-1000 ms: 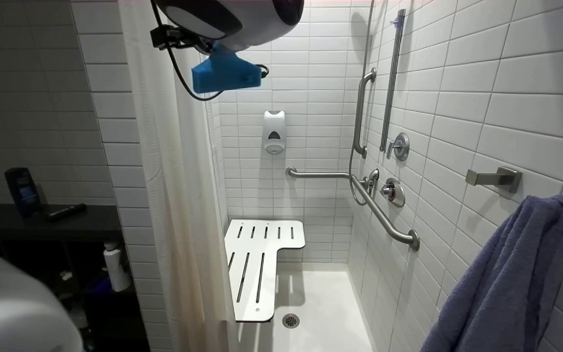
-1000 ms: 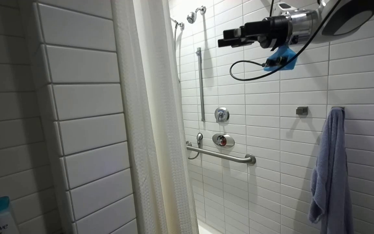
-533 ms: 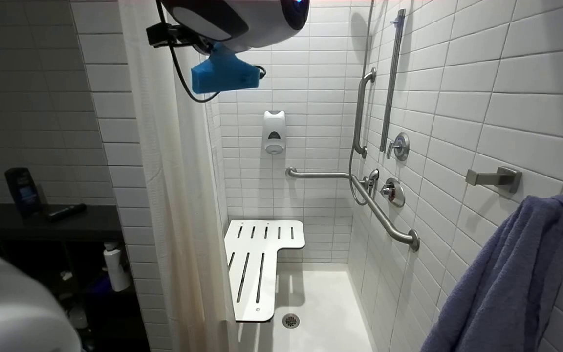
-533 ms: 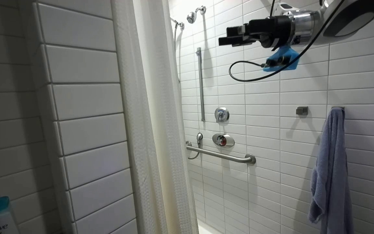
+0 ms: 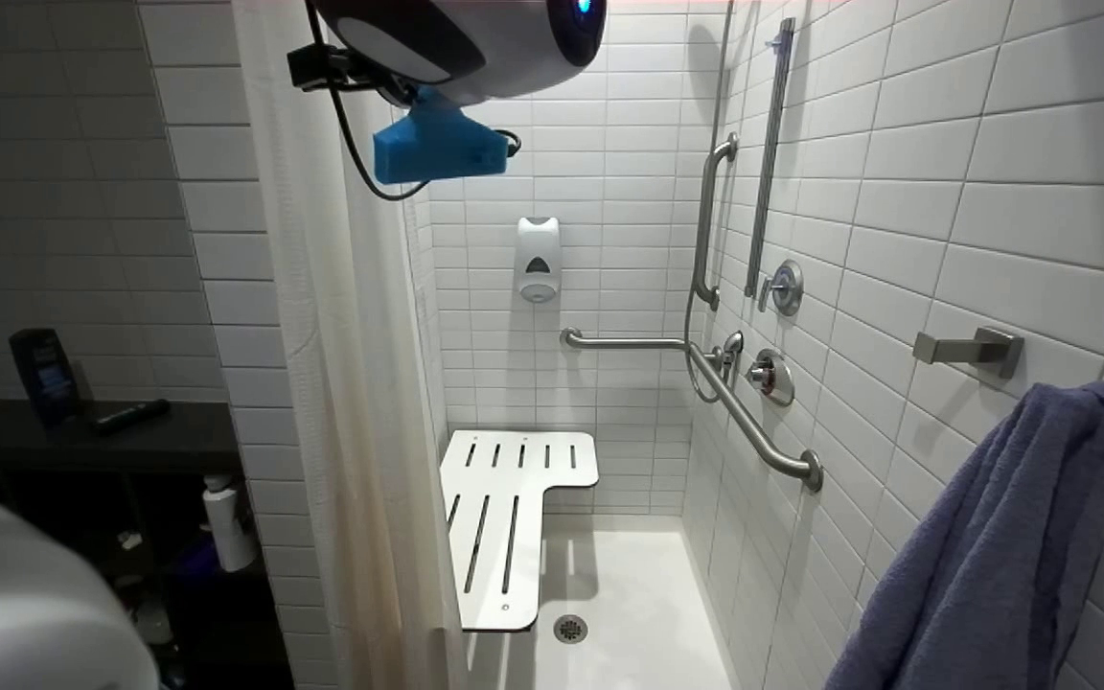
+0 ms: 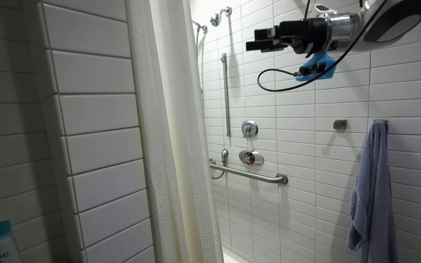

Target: Pull the shower curtain sightly to the right

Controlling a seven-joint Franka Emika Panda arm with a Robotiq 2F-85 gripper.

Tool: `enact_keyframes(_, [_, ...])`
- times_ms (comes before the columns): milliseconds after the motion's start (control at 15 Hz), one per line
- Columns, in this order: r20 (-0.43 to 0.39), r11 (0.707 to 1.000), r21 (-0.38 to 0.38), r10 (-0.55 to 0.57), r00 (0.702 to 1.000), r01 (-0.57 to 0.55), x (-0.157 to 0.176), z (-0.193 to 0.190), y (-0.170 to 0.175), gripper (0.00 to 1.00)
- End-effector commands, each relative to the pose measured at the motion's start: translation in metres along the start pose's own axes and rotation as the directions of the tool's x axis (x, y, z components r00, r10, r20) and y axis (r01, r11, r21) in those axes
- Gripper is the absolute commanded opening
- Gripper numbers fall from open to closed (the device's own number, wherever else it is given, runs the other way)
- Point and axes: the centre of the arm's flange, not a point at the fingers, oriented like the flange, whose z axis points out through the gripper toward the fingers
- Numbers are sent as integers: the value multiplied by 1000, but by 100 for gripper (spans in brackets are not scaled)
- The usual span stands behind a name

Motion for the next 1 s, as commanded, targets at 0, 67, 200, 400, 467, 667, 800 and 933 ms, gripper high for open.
enact_keyframes(0, [-40, 999, -28, 31, 999, -32, 0, 3, -2, 100])
enact_keyframes(67, [-50, 999, -30, 40, 998, -41, 0, 3, -2, 100])
enact_keyframes(200, [-52, 997, -19, 71, 996, -72, 1, 2, -3, 100])
enact_keyframes(400, [-21, 992, -33, 123, 992, -124, 48, 40, 29, 100])
enact_keyframes(467, [-14, 990, -42, 137, 991, -137, 60, 47, 32, 100])
enact_keyframes(667, [-18, 991, -42, 128, 992, -128, 58, 43, 17, 100])
enact_keyframes(800, [-9, 990, -42, 133, 991, -133, 72, 54, 23, 100])
enact_keyframes(933, [-9, 989, -43, 139, 990, -139, 71, 55, 27, 100])
